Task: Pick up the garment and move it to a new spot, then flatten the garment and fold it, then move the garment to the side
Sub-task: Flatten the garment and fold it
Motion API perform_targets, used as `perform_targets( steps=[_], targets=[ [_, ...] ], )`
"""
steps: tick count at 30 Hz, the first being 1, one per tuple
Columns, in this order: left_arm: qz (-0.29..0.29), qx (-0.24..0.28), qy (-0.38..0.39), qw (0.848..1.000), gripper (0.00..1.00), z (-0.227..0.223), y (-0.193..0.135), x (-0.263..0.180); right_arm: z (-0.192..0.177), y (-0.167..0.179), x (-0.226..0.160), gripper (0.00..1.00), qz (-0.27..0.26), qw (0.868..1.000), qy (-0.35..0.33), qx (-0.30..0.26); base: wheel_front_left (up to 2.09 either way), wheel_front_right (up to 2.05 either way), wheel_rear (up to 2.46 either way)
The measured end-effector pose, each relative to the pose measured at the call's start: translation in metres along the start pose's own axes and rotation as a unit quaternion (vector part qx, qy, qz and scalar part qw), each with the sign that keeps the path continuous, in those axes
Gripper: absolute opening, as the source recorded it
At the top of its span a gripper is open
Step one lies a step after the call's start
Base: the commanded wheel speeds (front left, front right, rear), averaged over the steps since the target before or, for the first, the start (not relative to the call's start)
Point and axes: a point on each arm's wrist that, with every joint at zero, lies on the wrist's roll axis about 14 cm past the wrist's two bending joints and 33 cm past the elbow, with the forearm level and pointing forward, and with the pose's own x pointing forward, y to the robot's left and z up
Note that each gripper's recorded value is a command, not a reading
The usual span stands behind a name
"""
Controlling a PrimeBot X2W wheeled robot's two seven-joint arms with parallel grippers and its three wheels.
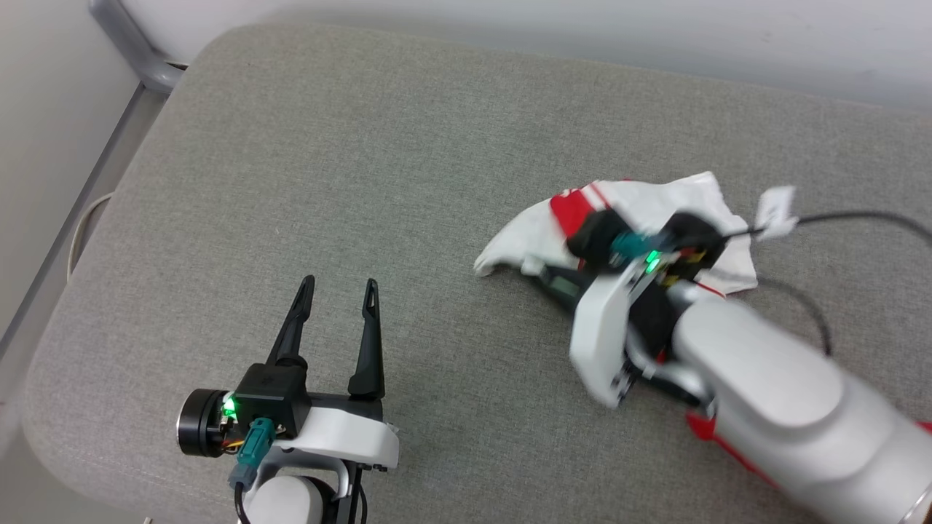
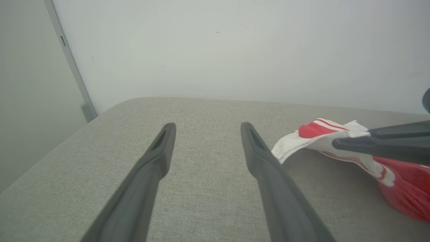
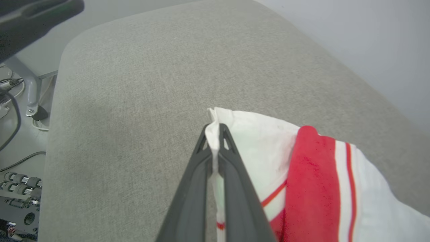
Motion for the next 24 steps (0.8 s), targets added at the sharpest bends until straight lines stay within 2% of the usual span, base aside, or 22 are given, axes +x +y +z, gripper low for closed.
perform_targets(
  steps=[6, 9, 12, 13, 14, 15, 21, 24],
  targets=[
    [0.0, 0.0, 0.002, 1.0, 1.0, -0.001, -0.001, 0.001, -0.064, 0.058, -0.003, 0.0, 0.072, 0.993, 0.095, 0.006, 0.0, 0.0, 0.0],
    [-0.003, -0.003, 0.001, 1.0, 1.0, -0.001, -0.003, 0.002, -0.091, 0.07, -0.014, 0.0, 0.083, 0.987, 0.138, 0.027, 0.0, 0.0, 0.0],
    [-0.006, -0.004, 0.0, 1.0, 1.0, -0.001, -0.005, 0.003, -0.1, 0.07, -0.02, 0.0, 0.08, 0.985, 0.148, 0.033, 0.0, 0.0, 0.0],
    [-0.008, -0.005, -0.001, 1.0, 1.0, -0.001, -0.006, 0.003, -0.1, 0.069, -0.021, 0.25, 0.078, 0.986, 0.146, 0.035, 0.0, 0.0, 0.0],
    [-0.009, -0.005, -0.001, 1.0, 1.0, 0.0, -0.007, 0.004, -0.099, 0.069, -0.022, 0.82, 0.076, 0.986, 0.142, 0.038, 0.0, 0.0, 0.0],
    [-0.011, -0.004, -0.002, 1.0, 1.0, 0.0, -0.008, 0.004, -0.098, 0.069, -0.023, 1.0, 0.074, 0.987, 0.135, 0.038, 0.0, 0.0, 0.0],
    [-0.019, -0.004, -0.014, 1.0, 1.0, 0.008, -0.011, 0.003, -0.059, 0.055, -0.026, 1.0, 0.043, 0.998, 0.034, 0.037, 0.0, 0.0, 0.0],
    [-0.02, 0.002, -0.024, 1.0, 1.0, 0.014, -0.009, 0.004, -0.033, 0.044, -0.034, 1.0, 0.015, 0.997, -0.037, 0.059, 0.0, 0.0, 0.0]
  ],
)
